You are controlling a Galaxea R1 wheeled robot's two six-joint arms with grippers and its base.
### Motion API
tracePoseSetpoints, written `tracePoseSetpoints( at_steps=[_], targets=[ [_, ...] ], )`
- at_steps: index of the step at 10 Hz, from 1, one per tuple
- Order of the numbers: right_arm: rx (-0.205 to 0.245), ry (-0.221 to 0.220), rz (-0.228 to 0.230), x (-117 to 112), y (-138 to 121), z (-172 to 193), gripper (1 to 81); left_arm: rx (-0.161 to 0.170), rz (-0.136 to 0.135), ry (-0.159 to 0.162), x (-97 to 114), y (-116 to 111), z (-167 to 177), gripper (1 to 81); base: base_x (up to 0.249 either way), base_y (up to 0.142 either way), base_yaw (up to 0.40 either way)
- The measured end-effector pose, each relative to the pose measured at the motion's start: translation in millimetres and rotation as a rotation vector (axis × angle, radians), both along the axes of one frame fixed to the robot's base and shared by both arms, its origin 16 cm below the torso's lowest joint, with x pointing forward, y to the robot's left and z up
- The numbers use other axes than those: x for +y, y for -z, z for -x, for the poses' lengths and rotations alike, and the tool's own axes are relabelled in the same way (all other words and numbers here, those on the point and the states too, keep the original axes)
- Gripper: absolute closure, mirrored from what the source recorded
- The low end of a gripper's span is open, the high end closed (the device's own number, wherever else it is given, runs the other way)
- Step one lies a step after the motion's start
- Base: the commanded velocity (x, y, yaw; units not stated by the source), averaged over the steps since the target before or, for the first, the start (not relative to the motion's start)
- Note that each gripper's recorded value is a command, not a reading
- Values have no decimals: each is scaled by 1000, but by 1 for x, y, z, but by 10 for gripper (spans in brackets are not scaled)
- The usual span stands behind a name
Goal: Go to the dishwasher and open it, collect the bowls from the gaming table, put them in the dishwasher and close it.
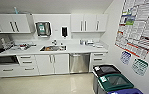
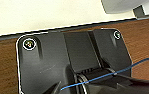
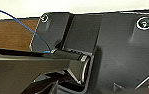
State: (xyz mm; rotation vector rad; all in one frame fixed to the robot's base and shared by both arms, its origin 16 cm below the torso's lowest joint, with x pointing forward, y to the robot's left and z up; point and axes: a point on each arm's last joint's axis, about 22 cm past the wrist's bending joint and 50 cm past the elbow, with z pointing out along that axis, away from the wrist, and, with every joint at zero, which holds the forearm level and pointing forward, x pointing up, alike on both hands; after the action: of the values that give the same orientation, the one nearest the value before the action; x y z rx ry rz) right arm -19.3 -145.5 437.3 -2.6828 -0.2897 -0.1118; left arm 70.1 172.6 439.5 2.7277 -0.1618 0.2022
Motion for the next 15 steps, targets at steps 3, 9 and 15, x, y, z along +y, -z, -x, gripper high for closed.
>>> tracePoseSetpoints(
  at_steps=[3,9,15],
  targets=[
    [1,-1,0,0,0,0,10,-1,1,0,0,0,0,10,86,0,0],
    [0,-1,2,-1,0,0,10,-1,0,0,0,0,0,10,86,0,0],
    [1,-1,7,-4,1,0,10,-1,0,0,0,0,0,10,86,0,0]
  ],
)
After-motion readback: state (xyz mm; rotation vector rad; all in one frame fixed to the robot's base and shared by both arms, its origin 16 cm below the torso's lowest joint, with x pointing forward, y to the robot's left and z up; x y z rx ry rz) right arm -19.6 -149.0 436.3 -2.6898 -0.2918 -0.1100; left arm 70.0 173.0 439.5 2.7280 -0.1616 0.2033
